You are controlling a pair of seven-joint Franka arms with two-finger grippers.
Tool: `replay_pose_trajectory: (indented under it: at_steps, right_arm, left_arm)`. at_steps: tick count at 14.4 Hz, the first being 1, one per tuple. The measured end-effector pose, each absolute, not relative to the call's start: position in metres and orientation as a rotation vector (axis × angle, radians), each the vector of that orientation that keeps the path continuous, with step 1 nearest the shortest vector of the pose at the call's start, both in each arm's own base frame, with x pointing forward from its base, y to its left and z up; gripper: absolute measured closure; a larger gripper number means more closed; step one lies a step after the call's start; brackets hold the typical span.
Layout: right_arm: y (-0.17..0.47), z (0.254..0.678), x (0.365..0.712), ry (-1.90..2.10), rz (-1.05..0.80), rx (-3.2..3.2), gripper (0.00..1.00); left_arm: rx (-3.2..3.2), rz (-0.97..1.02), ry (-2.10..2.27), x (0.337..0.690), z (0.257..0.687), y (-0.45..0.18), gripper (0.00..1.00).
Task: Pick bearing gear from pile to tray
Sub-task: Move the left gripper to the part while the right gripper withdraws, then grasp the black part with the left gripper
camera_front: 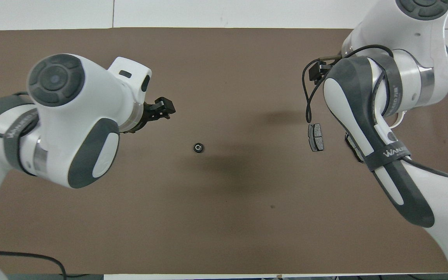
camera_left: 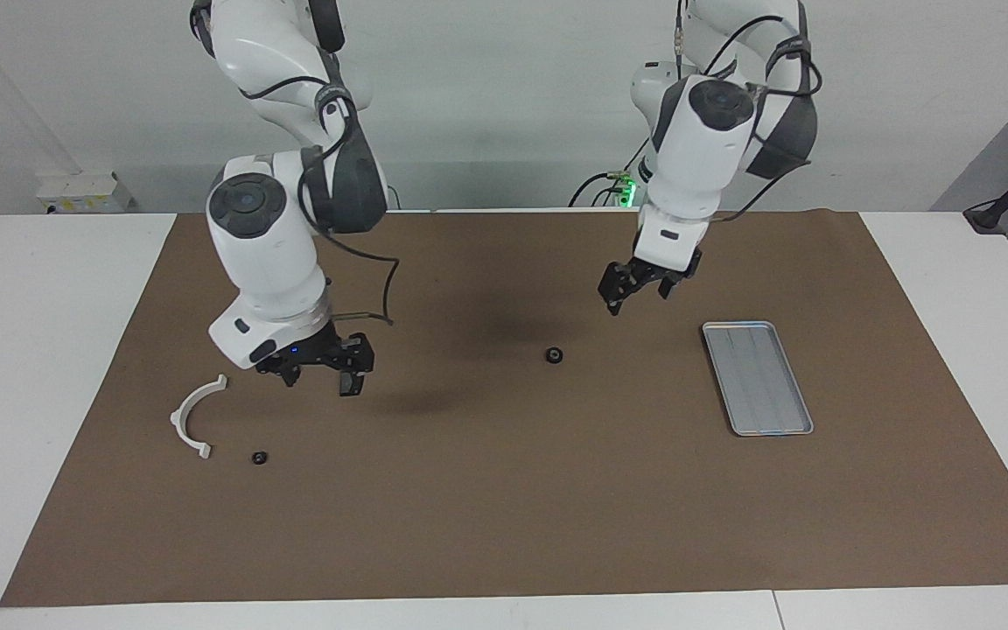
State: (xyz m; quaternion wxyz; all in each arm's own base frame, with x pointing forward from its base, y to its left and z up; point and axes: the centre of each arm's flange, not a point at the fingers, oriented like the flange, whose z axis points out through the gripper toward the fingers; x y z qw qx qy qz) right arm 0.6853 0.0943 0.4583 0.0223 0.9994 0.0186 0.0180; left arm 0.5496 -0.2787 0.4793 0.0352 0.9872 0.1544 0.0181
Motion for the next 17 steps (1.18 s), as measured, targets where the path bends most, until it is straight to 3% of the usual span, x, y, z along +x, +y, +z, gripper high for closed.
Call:
replay_pose_trajectory:
  at_steps: [5,8,13,17]
  right_arm:
    - [0.023,0.398,0.686,0.095,0.122,3.093,0.00]
    - [-0.006,0.368,0.686,0.083,0.155,3.090,0.00]
    - [-0.032,0.316,0.697,0.059,0.139,3.092,0.02]
    - [-0.019,0.313,0.705,-0.043,0.114,3.102,0.00]
  left_arm:
    - [3.090,0.021,0.508,0.540,0.369,-0.357,0.00]
    - [3.094,0.020,0.479,0.528,0.321,-0.372,0.00]
    - [3.089,0.022,0.503,0.523,0.315,-0.371,0.00]
    - [3.084,0.024,0.519,0.521,0.311,-0.370,0.10]
